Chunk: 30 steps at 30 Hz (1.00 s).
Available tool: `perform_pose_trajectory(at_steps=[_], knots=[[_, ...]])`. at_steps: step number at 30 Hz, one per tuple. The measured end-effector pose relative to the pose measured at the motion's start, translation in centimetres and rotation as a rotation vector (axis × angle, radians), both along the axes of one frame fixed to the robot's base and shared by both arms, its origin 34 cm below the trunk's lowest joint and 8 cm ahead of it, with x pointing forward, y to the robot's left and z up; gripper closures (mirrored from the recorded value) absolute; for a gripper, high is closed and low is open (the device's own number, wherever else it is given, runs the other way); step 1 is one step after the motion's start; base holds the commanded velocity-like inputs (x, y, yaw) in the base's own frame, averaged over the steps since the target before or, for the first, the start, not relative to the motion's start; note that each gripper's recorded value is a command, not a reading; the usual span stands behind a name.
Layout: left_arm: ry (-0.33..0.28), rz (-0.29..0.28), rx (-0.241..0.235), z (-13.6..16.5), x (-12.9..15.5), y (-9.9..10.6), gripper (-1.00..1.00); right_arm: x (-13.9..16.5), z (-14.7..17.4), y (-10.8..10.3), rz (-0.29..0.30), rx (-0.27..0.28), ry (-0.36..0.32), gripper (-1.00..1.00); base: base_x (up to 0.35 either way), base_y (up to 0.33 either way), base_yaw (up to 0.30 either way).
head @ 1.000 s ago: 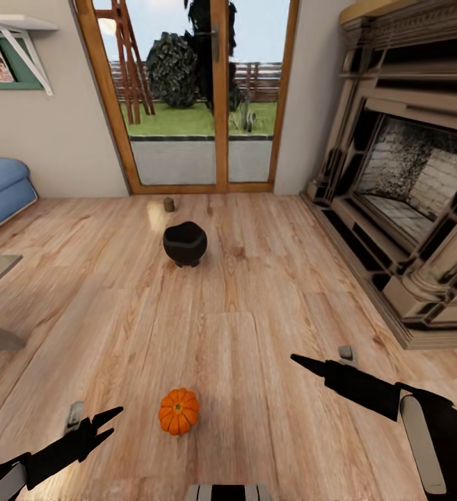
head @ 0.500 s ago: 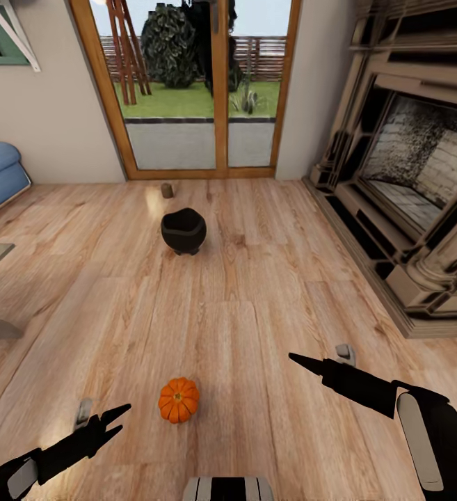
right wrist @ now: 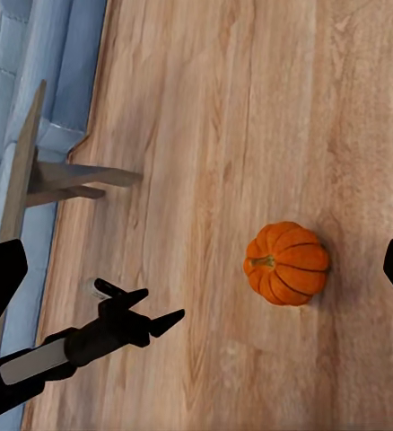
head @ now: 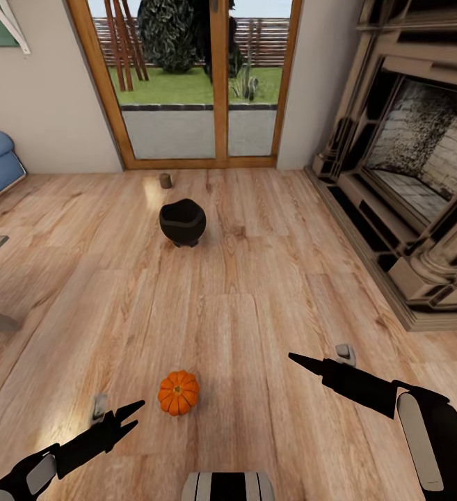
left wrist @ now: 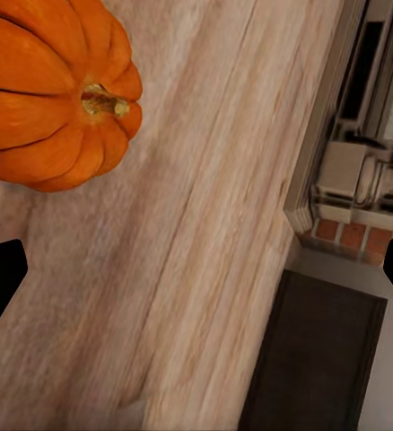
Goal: Place each of the two pumpkins and all three candles from the living room inside a cabinet in the living room (use any cabinet), then make sure every cabinet is closed, and position the cauldron so it is next to a table in the living room.
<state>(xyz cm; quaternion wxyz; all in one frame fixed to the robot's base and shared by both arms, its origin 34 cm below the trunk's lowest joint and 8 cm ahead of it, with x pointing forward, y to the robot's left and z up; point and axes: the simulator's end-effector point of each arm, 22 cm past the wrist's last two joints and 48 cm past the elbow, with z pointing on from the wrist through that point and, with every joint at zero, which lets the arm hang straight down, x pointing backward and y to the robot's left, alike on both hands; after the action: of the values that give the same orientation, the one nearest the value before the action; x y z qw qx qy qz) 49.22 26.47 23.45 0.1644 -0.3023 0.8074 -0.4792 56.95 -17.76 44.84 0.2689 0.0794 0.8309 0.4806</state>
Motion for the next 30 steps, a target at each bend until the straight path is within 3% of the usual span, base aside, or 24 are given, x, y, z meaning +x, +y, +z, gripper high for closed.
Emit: perform_pose_trajectory(at_steps=[20, 30], knots=[[-0.002, 0.002, -0.001, 0.03, -0.09, -0.01, -1.00, -0.05, 0.05, 0.05, 0.001, 0.003, 0.000, -1.00, 0.079, 0.014, 0.000], [-0.002, 0.008, -0.002, 0.01, -0.04, 0.09, -1.00, -0.05, 0.05, 0.05, 0.001, 0.004, 0.000, -1.00, 0.021, 0.164, 0.000]])
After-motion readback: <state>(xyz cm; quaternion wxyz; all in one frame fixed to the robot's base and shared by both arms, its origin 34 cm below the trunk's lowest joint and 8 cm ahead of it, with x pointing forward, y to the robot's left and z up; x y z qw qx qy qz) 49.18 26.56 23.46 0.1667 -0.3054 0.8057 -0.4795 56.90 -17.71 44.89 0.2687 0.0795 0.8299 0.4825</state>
